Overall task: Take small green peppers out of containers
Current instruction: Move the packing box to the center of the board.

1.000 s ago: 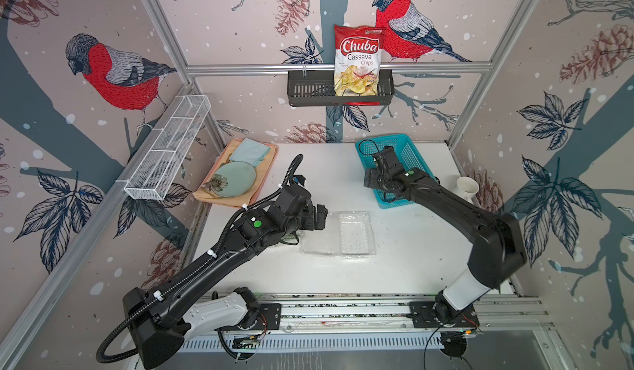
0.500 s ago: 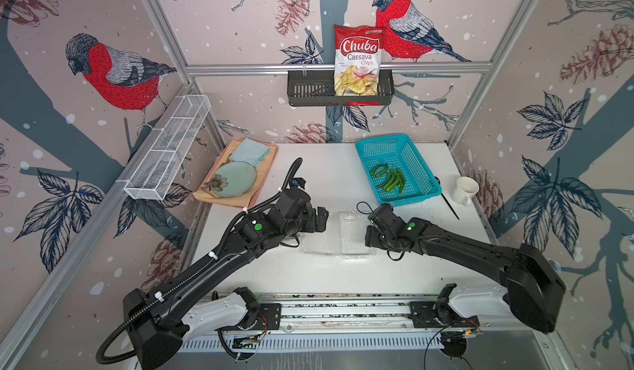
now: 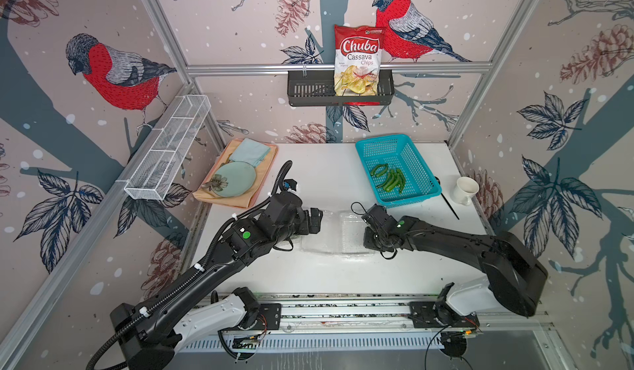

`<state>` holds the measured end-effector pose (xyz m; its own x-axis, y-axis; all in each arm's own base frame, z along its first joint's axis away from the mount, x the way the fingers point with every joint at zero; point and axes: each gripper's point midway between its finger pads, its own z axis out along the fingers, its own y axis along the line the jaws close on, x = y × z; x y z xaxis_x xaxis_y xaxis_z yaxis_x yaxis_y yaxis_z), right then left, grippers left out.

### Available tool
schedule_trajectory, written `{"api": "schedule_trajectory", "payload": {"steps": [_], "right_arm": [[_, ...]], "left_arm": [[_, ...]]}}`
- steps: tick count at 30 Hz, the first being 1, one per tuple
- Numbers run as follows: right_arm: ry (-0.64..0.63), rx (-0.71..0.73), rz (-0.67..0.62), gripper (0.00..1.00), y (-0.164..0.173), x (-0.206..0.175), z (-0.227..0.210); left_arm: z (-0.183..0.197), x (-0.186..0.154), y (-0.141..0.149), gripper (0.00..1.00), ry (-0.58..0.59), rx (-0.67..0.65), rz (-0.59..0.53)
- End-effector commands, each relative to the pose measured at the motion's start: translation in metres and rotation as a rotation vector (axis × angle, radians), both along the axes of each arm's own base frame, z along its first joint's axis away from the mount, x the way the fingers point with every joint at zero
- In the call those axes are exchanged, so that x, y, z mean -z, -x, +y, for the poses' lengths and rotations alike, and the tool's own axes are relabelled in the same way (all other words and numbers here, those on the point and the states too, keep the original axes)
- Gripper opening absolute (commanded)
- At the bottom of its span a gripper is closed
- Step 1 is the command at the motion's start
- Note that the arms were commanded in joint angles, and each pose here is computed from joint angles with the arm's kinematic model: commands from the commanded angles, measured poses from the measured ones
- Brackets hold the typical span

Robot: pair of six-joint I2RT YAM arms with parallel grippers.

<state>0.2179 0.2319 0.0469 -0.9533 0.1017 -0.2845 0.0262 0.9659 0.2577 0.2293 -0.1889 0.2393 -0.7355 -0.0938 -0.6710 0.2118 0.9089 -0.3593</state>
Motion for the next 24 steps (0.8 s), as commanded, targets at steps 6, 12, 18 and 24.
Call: {"api": "schedule_trajectory", "payload": {"steps": [6, 12, 18, 24], "right_arm": [[-0.029, 0.02, -0.043, 0.07, -0.057, -0.018, 0.017], [-0.07, 0.05, -0.082, 0.03, -0.121, -0.035, 0.02], [-0.045, 0.039, -0.104, 0.03, -0.184, -0.035, 0.043], [-0.031, 0.085, -0.129, 0.03, -0.226, -0.019, 0.054]], "left_arm": [[0.019, -0.004, -0.002, 0.97, -0.036, -0.085, -0.013], [0.025, -0.006, -0.002, 0.97, -0.046, -0.11, -0.02], [0.069, 0.012, -0.001, 0.97, -0.171, -0.306, 0.051], [0.108, 0.018, -0.013, 0.97, -0.147, -0.393, 0.079]]}}
